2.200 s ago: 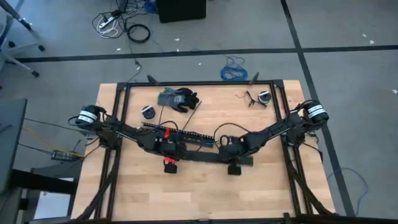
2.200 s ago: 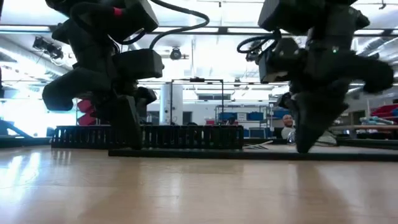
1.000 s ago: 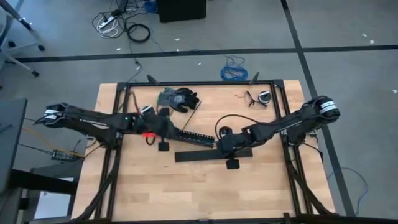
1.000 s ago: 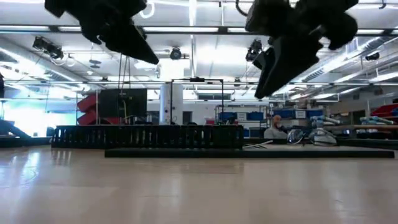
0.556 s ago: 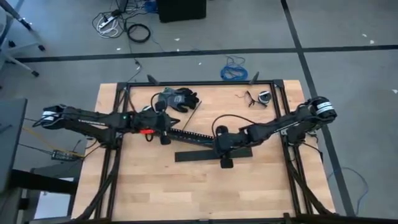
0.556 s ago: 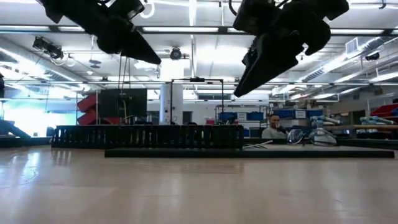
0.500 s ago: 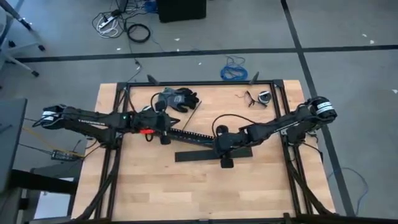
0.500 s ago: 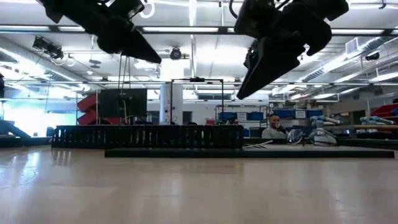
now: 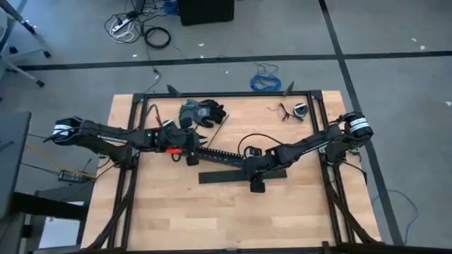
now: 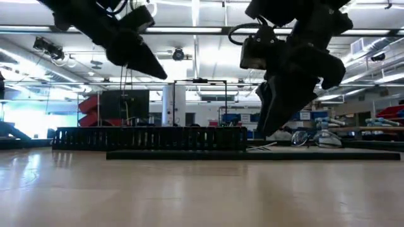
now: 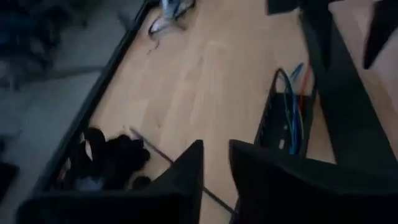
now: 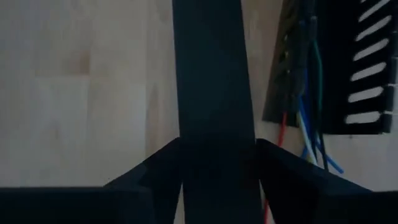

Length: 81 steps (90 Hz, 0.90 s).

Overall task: Ziptie cables
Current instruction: Close the black cable duct cover

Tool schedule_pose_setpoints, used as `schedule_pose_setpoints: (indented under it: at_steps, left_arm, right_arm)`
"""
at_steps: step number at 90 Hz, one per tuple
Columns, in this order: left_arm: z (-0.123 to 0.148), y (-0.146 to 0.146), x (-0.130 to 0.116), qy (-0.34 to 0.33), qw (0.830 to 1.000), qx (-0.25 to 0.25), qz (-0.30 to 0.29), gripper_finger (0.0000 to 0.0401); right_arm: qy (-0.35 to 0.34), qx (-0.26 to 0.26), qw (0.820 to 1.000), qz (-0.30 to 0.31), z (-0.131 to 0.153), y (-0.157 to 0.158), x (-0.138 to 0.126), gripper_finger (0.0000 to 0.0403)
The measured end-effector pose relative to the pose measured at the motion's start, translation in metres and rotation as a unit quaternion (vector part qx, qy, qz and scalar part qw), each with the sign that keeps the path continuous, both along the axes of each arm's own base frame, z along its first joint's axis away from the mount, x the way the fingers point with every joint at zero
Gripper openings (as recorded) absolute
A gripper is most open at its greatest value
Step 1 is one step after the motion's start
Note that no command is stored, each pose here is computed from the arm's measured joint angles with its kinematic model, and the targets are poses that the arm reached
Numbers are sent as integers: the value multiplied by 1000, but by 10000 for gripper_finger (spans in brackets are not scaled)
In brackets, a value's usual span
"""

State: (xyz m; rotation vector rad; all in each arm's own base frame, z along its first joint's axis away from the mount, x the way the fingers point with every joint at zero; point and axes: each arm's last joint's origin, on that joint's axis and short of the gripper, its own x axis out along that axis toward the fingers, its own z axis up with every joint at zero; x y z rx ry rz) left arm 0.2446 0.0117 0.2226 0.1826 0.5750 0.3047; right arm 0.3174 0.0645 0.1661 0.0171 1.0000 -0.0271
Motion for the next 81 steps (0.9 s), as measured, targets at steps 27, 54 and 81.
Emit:
schedule_pose_setpoints:
  at_steps: [27, 54, 81]
  left_arm:
    - [-14, 3, 9, 19, 1000, -5, 15, 160]
    - [-14, 4, 8, 22, 1000, -3, 19, 168]
    - [-15, 6, 7, 28, 999, -3, 24, 168]
  right_arm:
    - [38, -7, 999, 0, -21, -2, 4, 275]
    - [59, 22, 998, 1, -32, -1, 5, 292]
    - [65, 24, 998, -2, -32, 2, 5, 289]
